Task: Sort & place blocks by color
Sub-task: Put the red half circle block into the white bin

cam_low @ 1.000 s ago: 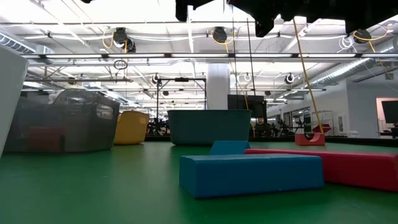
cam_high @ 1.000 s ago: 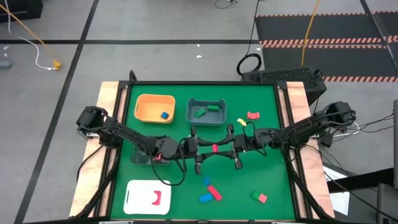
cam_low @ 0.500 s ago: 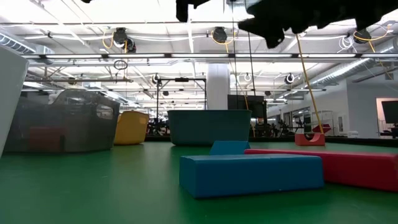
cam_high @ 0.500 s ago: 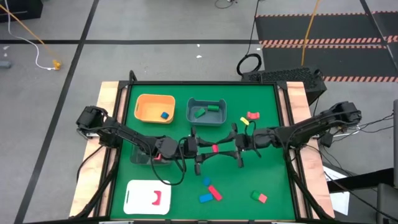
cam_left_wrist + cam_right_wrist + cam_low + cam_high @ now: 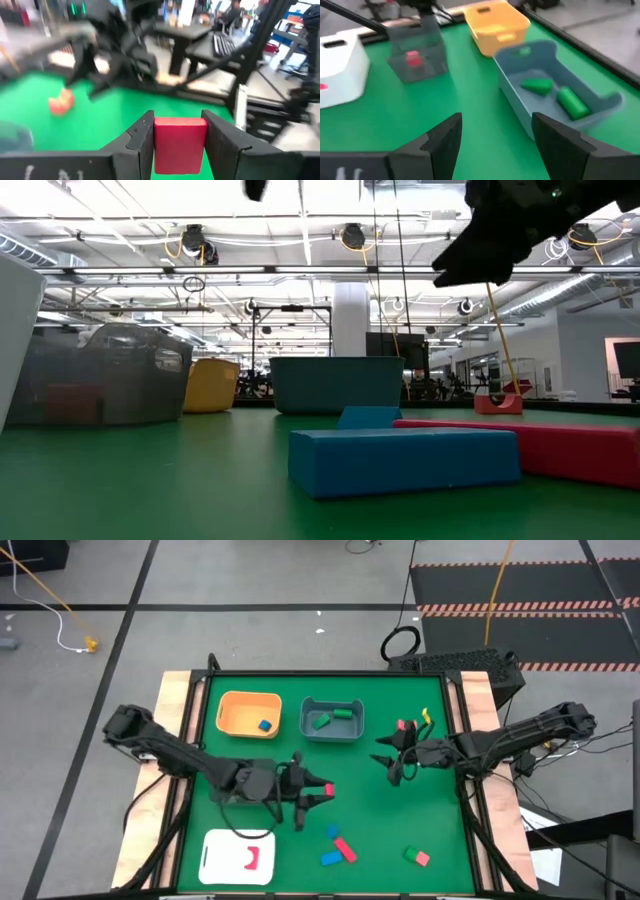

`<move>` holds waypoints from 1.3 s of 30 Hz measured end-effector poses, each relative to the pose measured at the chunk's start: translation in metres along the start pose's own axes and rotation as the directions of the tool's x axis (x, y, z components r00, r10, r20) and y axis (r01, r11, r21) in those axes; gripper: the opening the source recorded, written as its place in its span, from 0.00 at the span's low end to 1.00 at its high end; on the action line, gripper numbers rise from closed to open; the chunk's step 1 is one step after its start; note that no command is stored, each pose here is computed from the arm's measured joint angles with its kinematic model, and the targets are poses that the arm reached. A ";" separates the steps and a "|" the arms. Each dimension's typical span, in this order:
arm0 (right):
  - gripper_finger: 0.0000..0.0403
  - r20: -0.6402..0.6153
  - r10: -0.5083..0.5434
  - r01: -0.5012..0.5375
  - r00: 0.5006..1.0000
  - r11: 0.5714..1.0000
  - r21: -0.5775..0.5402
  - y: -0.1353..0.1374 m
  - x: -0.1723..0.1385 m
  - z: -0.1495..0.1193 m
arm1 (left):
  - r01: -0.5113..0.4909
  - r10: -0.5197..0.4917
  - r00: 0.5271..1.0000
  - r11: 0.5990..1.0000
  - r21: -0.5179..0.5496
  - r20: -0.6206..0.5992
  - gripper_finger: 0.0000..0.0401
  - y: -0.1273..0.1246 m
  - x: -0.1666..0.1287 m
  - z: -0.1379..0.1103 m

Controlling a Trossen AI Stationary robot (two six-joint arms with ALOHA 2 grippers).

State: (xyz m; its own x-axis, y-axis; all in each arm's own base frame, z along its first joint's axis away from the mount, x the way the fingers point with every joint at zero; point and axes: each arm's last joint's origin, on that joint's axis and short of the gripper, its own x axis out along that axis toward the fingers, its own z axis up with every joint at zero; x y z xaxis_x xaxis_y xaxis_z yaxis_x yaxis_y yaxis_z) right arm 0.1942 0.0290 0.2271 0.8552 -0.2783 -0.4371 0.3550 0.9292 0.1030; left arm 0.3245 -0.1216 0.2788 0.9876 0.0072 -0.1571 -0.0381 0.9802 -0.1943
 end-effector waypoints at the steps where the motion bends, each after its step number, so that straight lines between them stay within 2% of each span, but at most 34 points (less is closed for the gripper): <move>1: 0.57 -0.007 -0.007 0.007 1.000 1.000 0.012 -0.001 0.000 0.000 | 0.003 -0.005 0.999 0.999 -0.046 -0.034 0.34 -0.002 -0.007 0.001; 4: 0.56 -0.033 -0.023 0.024 0.999 1.000 0.012 -0.004 0.000 -0.003 | 0.012 -0.048 0.984 0.977 -0.212 -0.169 0.34 -0.010 -0.029 -0.001; 6: 0.56 -0.052 -0.036 0.037 0.998 0.999 0.015 -0.006 0.001 -0.004 | -0.011 -0.092 0.951 0.944 -0.331 -0.296 0.34 -0.018 -0.044 -0.009; 8: 0.56 -0.074 -0.050 0.051 0.996 0.999 0.011 -0.008 0.001 -0.006 | -0.077 -0.128 0.904 0.890 -0.449 -0.409 0.34 -0.027 -0.055 -0.022; 13: 0.56 -0.119 -0.092 0.093 0.989 0.996 0.009 -0.014 0.002 -0.010 | -0.284 -0.209 0.762 0.743 -0.606 -0.614 0.34 -0.051 -0.082 -0.048; 15: 0.56 -0.138 -0.119 0.122 0.983 0.992 0.017 -0.019 0.003 -0.011 | -0.352 -0.226 0.707 0.710 -0.610 -0.670 0.34 -0.060 -0.091 -0.058; 17: 0.56 -0.165 -0.154 0.158 0.974 0.987 0.013 -0.025 0.004 -0.012 | -0.383 -0.239 0.680 0.691 -0.613 -0.693 0.34 -0.068 -0.100 -0.063; 24: 0.56 -0.248 -0.272 0.288 0.930 0.957 0.031 -0.046 0.006 -0.017 | -0.473 -0.218 0.604 0.676 -0.565 -0.766 0.38 -0.085 -0.111 -0.088; 27: 0.56 -0.257 -0.307 0.325 0.916 0.945 0.028 -0.054 0.008 -0.016 | -0.525 -0.214 0.548 0.665 -0.531 -0.809 0.37 -0.089 -0.111 -0.102; 33: 0.56 -0.261 -0.369 0.382 0.892 0.924 -0.001 -0.069 0.010 -0.013 | -0.632 -0.156 0.476 0.624 -0.460 -0.866 0.35 -0.088 -0.108 -0.120; 36: 0.56 -0.265 -0.395 0.406 0.880 0.914 -0.014 -0.076 0.011 -0.012 | -0.671 -0.147 0.462 0.587 -0.454 -0.874 0.41 -0.087 -0.107 -0.124; 39: 0.56 -0.268 -0.414 0.424 0.870 0.905 -0.021 -0.082 0.011 -0.011 | -0.681 -0.170 0.440 0.577 -0.451 -0.882 0.51 -0.088 -0.107 -0.124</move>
State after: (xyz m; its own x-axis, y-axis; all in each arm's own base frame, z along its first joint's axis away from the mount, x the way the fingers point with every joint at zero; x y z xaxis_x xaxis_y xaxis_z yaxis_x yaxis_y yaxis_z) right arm 0.1703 -0.0472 0.2038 0.4955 -0.5616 -0.6627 0.6763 0.7282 -0.1115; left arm 0.2031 -0.2335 0.1930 0.3064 -0.3377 -0.8900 -0.7633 0.4714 -0.4417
